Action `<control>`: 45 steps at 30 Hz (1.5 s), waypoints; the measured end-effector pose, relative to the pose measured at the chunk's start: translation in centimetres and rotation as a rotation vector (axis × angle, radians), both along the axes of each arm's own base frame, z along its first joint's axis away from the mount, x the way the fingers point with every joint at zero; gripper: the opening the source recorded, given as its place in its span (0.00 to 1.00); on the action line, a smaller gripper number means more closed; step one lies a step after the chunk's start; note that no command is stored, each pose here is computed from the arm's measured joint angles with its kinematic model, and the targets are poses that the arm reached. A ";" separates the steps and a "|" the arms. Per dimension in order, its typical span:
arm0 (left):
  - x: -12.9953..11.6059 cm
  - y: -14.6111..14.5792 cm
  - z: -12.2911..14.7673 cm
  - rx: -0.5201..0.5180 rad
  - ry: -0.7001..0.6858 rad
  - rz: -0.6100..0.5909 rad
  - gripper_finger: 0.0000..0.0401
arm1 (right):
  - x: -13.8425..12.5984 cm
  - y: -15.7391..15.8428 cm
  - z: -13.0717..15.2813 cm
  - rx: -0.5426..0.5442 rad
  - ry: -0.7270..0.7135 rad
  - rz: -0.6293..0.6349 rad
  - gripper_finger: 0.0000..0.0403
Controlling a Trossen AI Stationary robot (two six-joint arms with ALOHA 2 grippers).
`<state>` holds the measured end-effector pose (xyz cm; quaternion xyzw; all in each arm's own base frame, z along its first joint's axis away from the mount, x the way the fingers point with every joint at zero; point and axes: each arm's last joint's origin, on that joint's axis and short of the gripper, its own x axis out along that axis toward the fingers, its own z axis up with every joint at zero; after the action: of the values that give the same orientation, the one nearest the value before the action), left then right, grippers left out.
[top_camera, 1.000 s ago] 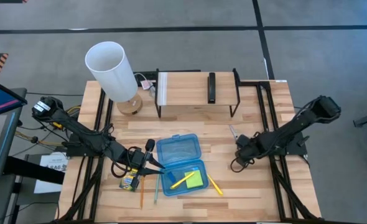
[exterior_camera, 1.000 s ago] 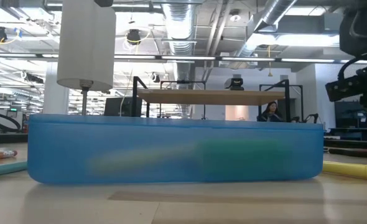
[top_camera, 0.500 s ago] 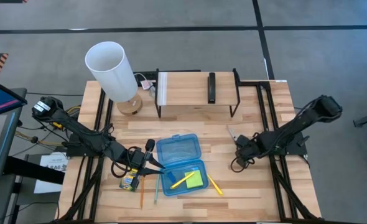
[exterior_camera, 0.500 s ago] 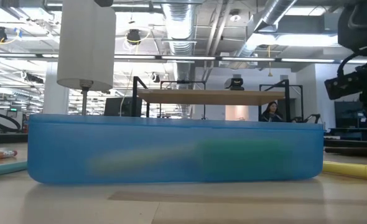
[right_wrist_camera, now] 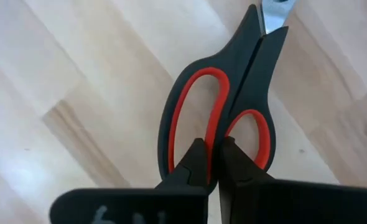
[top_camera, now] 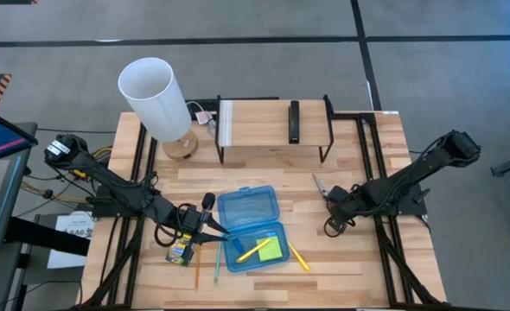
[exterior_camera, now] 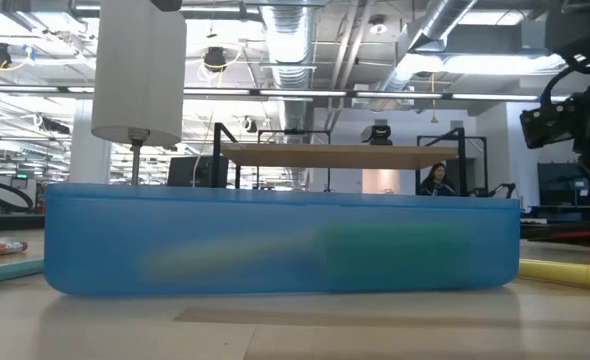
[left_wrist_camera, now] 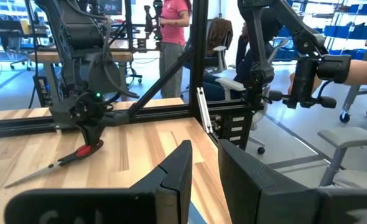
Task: Pack school essentials
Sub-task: Put the black scissors into the blue supply box
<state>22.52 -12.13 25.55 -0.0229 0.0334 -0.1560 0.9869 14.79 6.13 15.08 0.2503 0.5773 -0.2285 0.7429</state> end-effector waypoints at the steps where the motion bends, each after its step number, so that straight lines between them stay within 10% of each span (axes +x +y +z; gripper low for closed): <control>1: 0.0 0.0 0.0 0.000 0.000 0.001 0.16 | 0.0 0.0 0.1 0.005 -0.007 0.000 0.02; 21: 0.0 0.0 0.0 0.004 0.004 0.001 0.16 | 2.8 3.1 3.9 0.165 -0.458 0.198 0.02; 32: -1.0 0.0 1.2 -0.015 -0.042 -0.061 0.16 | 9.4 6.7 8.7 -0.012 -0.556 0.533 0.03; 45: -2.9 -0.7 1.3 0.072 -0.034 -0.017 0.16 | 18.7 10.9 7.2 -0.271 -0.272 1.003 0.03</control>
<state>19.59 -12.86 26.87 0.0156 0.0226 -0.1636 0.9861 33.48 17.00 22.27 -0.1270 0.4897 0.1163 0.8547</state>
